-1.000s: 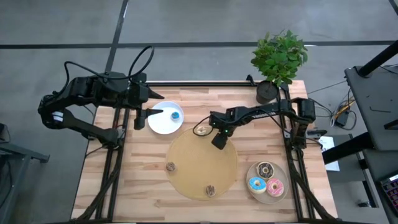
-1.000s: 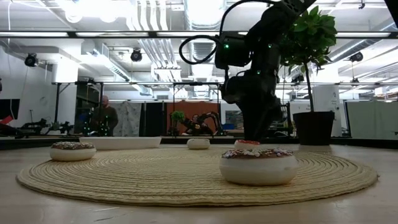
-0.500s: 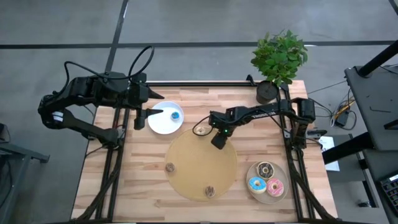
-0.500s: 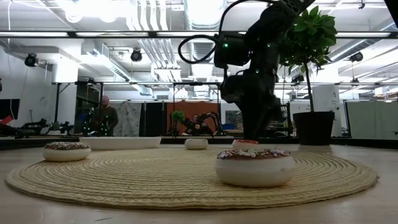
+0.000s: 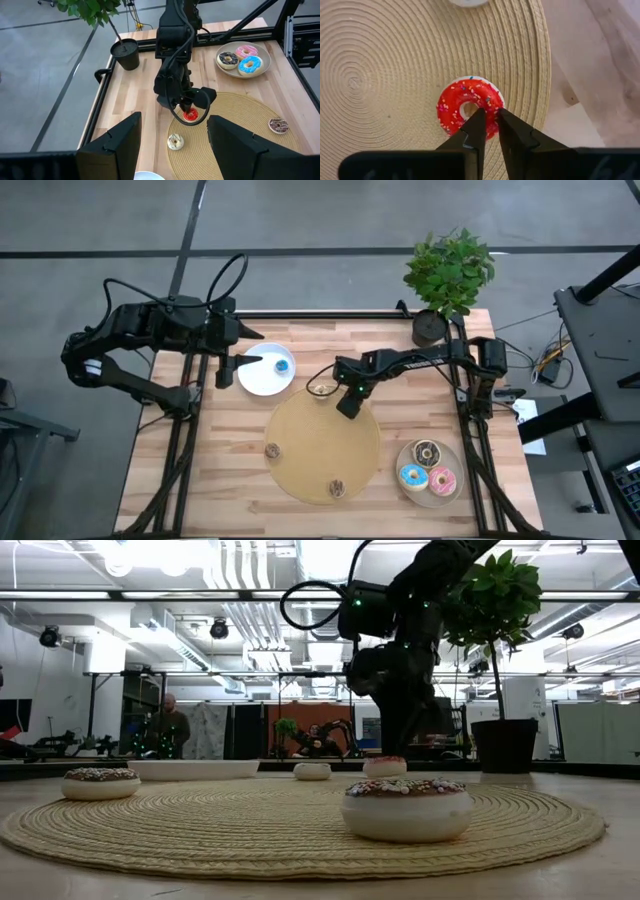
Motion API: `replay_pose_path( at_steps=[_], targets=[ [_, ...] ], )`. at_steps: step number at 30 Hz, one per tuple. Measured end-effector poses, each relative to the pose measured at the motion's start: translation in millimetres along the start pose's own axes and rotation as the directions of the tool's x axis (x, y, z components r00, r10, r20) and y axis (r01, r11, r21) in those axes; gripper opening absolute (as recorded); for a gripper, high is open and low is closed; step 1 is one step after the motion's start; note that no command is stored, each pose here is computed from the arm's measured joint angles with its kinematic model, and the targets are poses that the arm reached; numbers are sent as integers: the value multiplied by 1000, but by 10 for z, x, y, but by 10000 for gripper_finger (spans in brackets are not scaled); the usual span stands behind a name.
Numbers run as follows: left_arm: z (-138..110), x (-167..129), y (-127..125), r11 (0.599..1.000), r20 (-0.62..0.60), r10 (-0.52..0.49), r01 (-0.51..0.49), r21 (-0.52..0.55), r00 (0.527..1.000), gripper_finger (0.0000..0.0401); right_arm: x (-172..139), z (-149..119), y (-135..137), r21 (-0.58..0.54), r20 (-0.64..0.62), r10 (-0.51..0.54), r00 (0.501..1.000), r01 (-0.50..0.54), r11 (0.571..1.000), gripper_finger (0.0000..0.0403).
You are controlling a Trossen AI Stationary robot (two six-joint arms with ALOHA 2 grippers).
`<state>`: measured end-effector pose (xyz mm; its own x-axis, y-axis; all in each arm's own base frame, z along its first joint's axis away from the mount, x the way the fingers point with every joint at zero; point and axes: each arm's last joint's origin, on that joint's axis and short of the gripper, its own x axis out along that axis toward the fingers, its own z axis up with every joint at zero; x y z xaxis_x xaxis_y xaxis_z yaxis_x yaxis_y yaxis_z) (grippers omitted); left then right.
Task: Pick & Place donuts
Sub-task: Put the small red donut into the white plate
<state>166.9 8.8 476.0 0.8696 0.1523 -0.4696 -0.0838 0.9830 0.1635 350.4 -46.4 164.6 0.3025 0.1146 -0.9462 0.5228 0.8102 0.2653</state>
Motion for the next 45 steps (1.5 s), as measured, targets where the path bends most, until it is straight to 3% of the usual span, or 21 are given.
replay_pose_path(
  at_steps=[12,19,45],
  targets=[
    [0,0,0,1000,0,0,0,0,1000,199,-111,55,55,-2,-12,-7,1000,7,1000,160],
    [0,0,0,1000,0,0,0,0,1000,199,-153,67,72,1,-22,-13,1000,13,1000,206],
    [0,0,3,1000,-1,8,-8,8,1000,199,-74,-33,159,4,-30,-91,995,91,996,211]
  ],
)
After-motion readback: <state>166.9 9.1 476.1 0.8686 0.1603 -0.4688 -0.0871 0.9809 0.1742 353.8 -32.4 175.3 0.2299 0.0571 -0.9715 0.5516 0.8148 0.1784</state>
